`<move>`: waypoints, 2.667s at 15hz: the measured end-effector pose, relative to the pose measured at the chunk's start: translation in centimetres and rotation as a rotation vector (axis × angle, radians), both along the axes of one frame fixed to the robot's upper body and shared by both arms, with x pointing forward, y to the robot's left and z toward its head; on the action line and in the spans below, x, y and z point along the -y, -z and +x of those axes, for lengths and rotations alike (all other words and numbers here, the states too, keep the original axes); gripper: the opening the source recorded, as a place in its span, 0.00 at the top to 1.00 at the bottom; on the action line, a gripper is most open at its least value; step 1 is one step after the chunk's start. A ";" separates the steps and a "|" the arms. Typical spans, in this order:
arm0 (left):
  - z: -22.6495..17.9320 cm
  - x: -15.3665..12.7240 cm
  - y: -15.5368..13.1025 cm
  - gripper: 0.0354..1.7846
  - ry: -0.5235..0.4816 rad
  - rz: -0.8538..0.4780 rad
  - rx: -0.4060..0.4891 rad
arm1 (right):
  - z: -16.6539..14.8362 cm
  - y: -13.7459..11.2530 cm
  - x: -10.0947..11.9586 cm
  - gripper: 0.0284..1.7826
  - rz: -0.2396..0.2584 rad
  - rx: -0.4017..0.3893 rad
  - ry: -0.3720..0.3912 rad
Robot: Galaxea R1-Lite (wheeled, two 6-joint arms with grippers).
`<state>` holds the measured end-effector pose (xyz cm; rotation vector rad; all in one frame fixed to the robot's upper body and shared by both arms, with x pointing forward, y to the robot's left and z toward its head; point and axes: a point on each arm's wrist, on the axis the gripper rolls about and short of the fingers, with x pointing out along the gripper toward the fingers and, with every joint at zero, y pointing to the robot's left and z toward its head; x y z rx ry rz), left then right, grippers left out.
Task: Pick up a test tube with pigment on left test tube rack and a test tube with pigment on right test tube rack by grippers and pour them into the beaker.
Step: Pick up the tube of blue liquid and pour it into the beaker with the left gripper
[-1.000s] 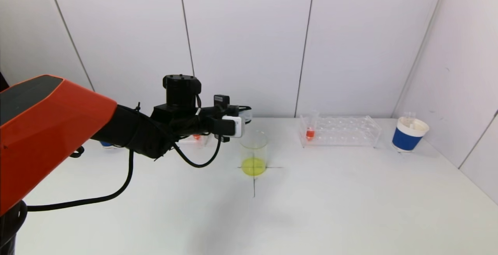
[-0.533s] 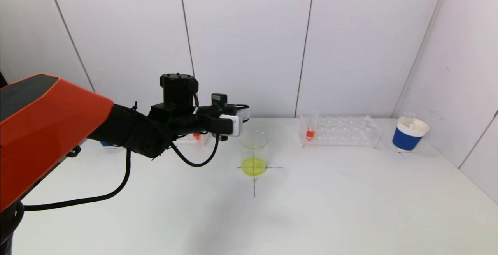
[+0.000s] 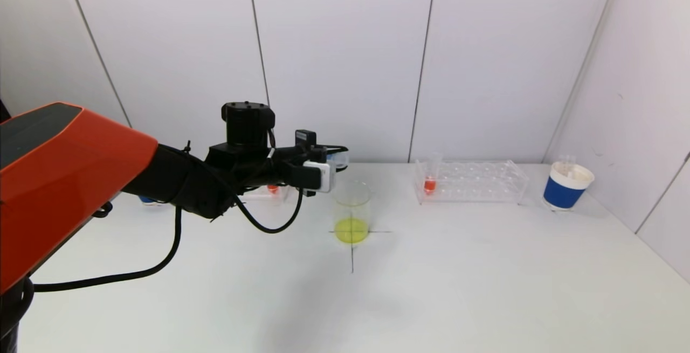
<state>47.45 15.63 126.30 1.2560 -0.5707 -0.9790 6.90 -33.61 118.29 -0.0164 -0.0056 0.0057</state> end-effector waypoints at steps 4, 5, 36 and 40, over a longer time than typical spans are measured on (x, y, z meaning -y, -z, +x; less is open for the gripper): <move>0.2 -0.2 0.3 0.77 0.012 0.013 0.015 | 0.0 0.0 0.0 0.01 0.000 0.000 0.000; 0.2 -0.1 0.2 0.77 0.030 0.011 0.018 | 0.0 0.0 0.0 0.01 0.000 0.000 0.000; 3.0 0.6 2.4 0.77 0.051 0.069 0.109 | 0.0 0.0 0.0 0.01 0.000 0.000 0.000; 3.0 0.7 2.4 0.77 0.060 0.085 0.138 | 0.0 0.0 0.0 0.01 0.000 0.000 0.000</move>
